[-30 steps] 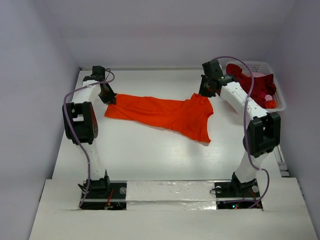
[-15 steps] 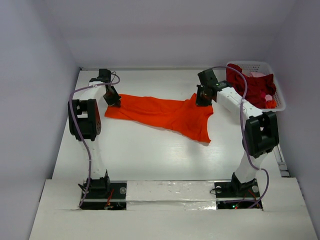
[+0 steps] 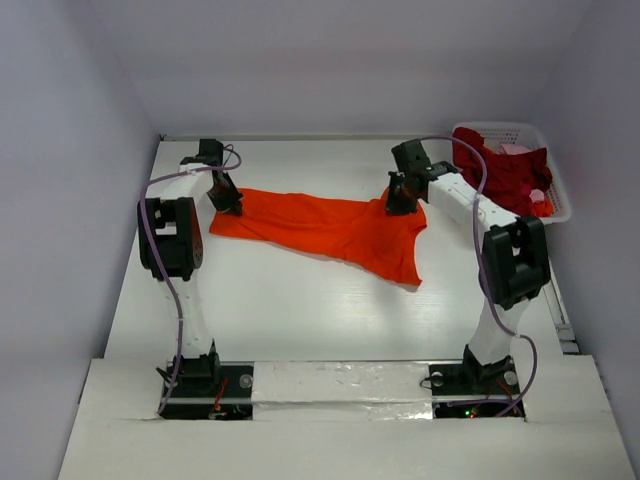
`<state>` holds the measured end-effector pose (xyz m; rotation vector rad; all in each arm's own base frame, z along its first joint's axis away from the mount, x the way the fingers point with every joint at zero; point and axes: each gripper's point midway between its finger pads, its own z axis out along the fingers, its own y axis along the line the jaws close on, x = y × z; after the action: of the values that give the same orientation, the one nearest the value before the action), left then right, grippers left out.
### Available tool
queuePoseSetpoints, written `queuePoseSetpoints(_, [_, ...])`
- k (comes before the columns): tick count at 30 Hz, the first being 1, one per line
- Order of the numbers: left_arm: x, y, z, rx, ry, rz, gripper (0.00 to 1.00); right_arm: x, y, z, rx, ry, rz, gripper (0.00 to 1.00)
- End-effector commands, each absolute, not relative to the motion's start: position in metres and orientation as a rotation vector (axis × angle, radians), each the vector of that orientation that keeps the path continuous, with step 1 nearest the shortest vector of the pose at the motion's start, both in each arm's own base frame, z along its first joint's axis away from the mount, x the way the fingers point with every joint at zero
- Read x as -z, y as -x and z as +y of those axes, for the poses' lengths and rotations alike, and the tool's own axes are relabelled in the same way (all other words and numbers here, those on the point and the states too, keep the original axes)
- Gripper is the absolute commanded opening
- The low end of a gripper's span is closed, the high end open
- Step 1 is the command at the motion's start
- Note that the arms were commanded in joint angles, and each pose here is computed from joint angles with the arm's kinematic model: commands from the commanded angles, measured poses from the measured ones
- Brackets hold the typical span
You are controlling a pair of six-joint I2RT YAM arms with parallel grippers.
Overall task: Fold and stack the t-shirts
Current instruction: Fold the other side of the tshirt into a rectangle
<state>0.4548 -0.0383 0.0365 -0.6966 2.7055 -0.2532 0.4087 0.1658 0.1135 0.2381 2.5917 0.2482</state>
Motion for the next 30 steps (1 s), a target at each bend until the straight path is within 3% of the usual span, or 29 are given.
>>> queuePoseSetpoints(1, [-0.046, -0.461, -0.045, 0.260, 0.664, 2.690, 0.00, -0.115, -0.412, 0.196, -0.398, -0.218, 2.604, 0.00])
queuePoseSetpoints(30, [-0.022, -0.457, -0.044, 0.243, 0.670, 2.728, 0.00, -0.037, -0.396, 0.219, -0.452, -0.326, 2.837, 0.00])
